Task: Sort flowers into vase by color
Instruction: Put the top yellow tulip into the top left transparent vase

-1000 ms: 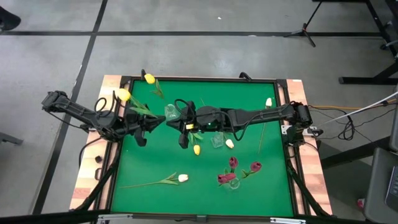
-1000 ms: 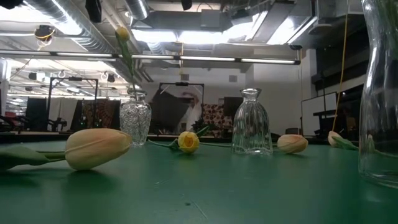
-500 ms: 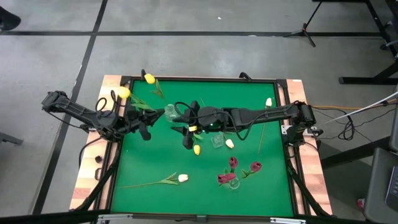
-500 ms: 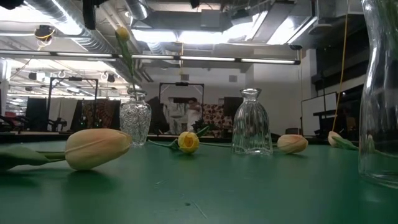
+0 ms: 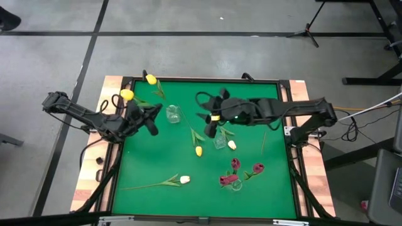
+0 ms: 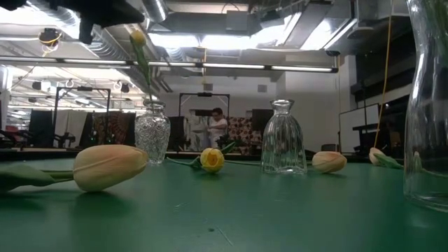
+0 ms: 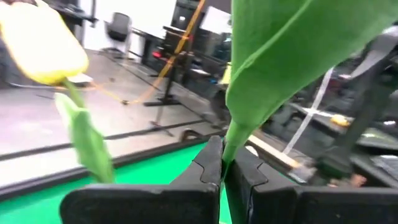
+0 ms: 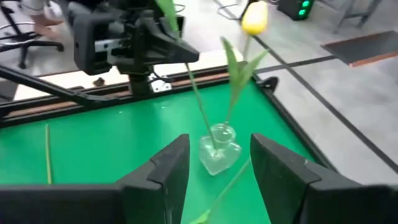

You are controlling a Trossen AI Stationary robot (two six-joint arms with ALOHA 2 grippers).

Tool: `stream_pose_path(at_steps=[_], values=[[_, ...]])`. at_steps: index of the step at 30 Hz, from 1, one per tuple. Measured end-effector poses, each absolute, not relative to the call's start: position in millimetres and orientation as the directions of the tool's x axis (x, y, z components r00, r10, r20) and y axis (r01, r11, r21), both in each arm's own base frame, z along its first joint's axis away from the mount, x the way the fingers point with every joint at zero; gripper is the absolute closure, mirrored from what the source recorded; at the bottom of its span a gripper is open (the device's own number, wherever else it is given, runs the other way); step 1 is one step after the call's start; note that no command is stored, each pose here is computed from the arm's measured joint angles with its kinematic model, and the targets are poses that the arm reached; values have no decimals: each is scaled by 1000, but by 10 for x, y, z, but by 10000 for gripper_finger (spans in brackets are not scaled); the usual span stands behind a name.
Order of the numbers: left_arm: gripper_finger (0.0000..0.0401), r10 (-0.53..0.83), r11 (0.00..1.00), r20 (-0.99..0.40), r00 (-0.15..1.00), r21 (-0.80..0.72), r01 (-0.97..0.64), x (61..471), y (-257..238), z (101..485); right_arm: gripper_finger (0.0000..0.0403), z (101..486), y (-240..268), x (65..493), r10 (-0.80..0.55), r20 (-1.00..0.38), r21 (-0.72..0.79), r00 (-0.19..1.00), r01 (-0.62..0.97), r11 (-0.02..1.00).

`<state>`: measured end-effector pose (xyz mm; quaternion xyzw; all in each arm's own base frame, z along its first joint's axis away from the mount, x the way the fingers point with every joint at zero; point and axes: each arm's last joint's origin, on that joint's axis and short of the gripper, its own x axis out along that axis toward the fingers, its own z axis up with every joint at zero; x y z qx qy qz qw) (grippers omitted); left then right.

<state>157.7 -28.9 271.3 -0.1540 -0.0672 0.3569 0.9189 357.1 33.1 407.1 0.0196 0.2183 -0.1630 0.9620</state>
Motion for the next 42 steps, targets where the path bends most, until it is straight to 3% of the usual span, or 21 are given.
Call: stream_pose_path(at_steps=[20,29,36,42], values=[[401,788,603,-31,614,-159,-782,1580,-269,2597,236,4085,311,3431,-314,-485,-21,816,348,937],[401,760,641,-49,649,-113,-759,1574,-317,2610,236,4050,306,3407,-326,-517,-37,791,360,932],[401,751,654,-73,656,-54,-754,1566,-321,2829,236,4047,306,3404,-326,-521,-39,789,360,932],[401,640,751,-189,745,-52,-658,1561,-286,2924,236,4024,309,3386,-309,-548,-43,777,343,938]])
